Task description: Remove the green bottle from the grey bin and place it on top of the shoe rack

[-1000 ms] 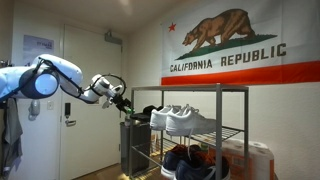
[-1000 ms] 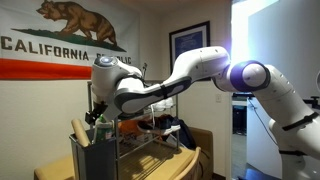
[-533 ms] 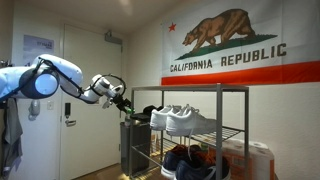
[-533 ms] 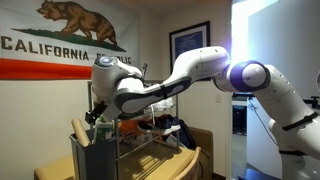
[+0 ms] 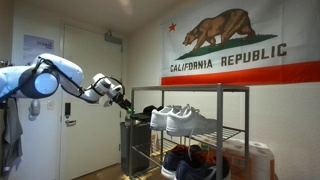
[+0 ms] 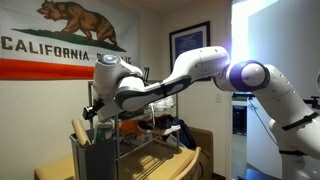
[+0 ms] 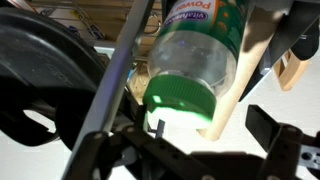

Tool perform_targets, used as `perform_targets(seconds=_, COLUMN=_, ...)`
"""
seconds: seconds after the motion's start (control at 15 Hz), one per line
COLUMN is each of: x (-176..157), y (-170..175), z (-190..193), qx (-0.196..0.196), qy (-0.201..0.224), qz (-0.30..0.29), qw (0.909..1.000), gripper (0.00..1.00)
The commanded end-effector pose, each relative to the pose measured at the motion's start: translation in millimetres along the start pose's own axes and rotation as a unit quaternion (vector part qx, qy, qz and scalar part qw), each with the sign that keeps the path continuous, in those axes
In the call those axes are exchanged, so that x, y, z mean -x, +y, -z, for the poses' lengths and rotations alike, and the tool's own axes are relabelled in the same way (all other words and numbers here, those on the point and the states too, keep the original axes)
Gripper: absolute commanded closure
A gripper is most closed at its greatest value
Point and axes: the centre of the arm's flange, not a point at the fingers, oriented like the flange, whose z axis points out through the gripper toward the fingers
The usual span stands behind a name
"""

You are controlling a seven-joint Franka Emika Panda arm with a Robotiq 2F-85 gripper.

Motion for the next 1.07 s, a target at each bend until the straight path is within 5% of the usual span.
perform_targets(seconds=0.0, x=8, y=29, z=-1, qx=0.010, qy=0.003, qz=-0.048, qw=0.9988, gripper=0.00)
perform_targets(seconds=1.0, x=26, y=3, z=15, qx=0.079, qy=0.015, qz=-0.089, qw=0.9928, gripper=0.00)
